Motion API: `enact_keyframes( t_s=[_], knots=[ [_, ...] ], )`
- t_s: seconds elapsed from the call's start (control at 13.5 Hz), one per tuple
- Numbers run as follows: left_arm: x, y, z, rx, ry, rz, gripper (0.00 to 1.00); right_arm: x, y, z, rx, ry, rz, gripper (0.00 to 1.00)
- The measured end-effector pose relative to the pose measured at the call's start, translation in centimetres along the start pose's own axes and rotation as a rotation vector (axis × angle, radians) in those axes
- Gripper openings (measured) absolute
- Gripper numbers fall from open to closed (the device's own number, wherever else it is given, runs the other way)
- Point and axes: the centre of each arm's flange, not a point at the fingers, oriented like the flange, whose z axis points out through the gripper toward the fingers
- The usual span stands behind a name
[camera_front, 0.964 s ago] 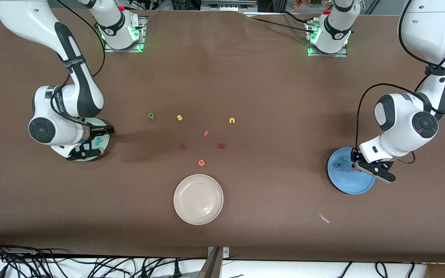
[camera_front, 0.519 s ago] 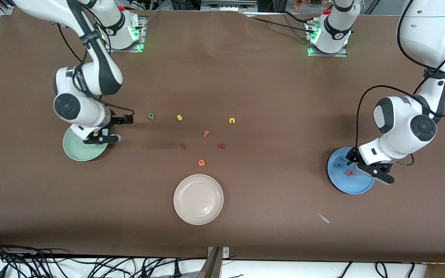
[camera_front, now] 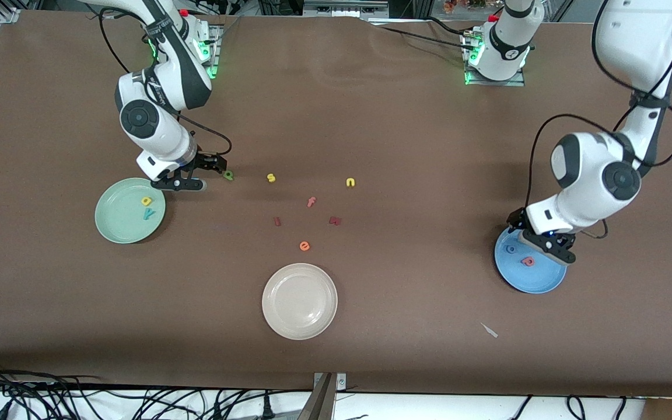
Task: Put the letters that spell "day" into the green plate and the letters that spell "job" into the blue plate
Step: 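Open the left gripper over the blue plate while the right gripper drops yellow, then raise the left gripper away while the right gripper reaches the green d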
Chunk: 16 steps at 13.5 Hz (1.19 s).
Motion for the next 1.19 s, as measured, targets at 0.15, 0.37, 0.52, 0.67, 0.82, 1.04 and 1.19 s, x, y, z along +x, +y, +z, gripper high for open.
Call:
enact_keyframes(
  t_s=[0.15, 0.37, 0.52, 0.67, 0.82, 1.04, 1.19],
  knots=[
    [-1.2, 0.0, -7.5, 0.026, 0.062, -0.009, 1.0, -1.8, -0.3, 2.2, 0.021, 0.034, 0.0, 1.0],
    [-3.6, 1.0, -17.6, 0.002, 0.052, -0.008, 1.0, -3.4, -1.3, 4.0, 0.035, 0.041, -0.004, 1.0],
    [-4.8, 1.4, -24.7, 0.005, 0.018, 0.011, 1.0, -3.3, -1.6, 4.8, 0.051, 0.056, -0.006, 1.0],
    [-5.3, 1.9, -30.9, -0.005, -0.019, 0.019, 1.0, -3.4, -1.9, 6.1, 0.066, 0.061, -0.008, 1.0],
    [-5.7, 2.3, -35.0, -0.019, -0.051, 0.012, 1.0, -3.5, -2.1, 7.1, 0.069, 0.052, -0.01, 0.99],
    [-6.2, 3.1, -36.9, -0.042, -0.111, -0.218, 1.0, -3.6, -2.2, 7.5, 0.069, 0.047, -0.016, 0.9],
    [-5.5, 3.3, -35.9, -0.05, -0.137, -0.323, 1.0, -3.6, -2.3, 7.4, 0.069, 0.048, -0.024, 0.81]
  ],
)
